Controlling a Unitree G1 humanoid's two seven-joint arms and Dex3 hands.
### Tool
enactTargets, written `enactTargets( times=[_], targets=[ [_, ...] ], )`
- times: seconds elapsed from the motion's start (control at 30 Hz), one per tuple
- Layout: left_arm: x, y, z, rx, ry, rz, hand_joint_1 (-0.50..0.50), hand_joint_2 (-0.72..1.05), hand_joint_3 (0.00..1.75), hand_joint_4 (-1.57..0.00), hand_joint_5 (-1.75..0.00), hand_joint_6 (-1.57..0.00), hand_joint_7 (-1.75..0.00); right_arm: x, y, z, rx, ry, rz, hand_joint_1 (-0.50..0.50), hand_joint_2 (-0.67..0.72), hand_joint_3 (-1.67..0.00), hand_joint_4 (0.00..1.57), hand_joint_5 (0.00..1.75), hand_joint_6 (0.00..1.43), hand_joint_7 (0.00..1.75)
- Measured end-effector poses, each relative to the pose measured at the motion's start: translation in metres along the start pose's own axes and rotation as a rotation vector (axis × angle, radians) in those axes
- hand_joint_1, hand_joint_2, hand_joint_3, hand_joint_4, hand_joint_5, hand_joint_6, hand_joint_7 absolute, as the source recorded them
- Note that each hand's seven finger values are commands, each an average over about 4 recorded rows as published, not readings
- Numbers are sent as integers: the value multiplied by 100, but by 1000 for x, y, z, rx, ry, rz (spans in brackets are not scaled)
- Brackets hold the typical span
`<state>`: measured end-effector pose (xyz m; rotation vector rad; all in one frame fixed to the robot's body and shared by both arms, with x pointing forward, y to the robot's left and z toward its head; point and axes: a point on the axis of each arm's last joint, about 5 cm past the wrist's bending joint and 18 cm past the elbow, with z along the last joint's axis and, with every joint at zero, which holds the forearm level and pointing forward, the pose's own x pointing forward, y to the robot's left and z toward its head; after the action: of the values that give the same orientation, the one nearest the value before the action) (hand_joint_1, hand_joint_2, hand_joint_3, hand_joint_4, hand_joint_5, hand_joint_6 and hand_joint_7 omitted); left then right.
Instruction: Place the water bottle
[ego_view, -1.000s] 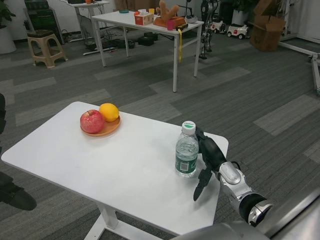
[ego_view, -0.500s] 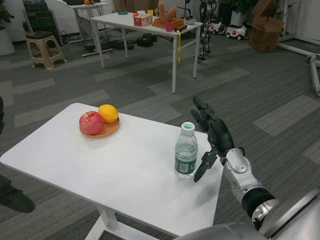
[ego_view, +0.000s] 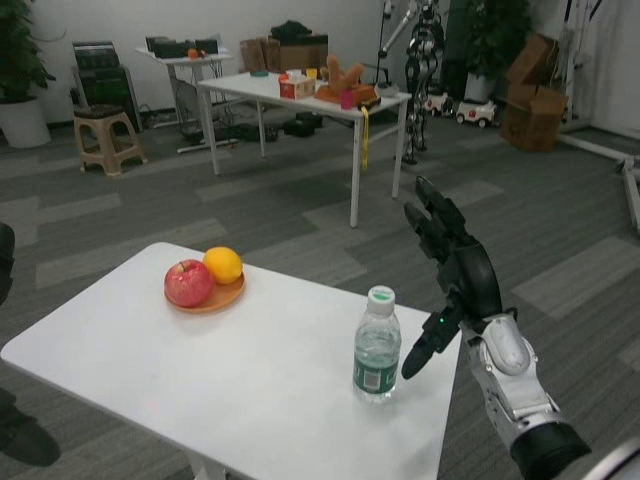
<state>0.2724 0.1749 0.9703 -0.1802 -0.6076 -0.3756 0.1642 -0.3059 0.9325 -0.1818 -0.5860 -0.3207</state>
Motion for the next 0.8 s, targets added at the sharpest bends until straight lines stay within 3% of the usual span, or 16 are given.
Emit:
enactTargets(
  times=[0.43, 0.8],
  targets=[
    [0, 5, 5, 8, -12, 22, -48, -72, 9, 0, 0, 0, 0, 18, 8, 27, 21, -159, 39, -50, 66, 0, 0, 0, 0, 0],
    [3, 1, 6, 11, -13, -13, -48, -70, 7, 0, 0, 0, 0, 29, 18, 35, 50, -223, 70, -50, 66, 0, 0, 0, 0, 0]
  ],
)
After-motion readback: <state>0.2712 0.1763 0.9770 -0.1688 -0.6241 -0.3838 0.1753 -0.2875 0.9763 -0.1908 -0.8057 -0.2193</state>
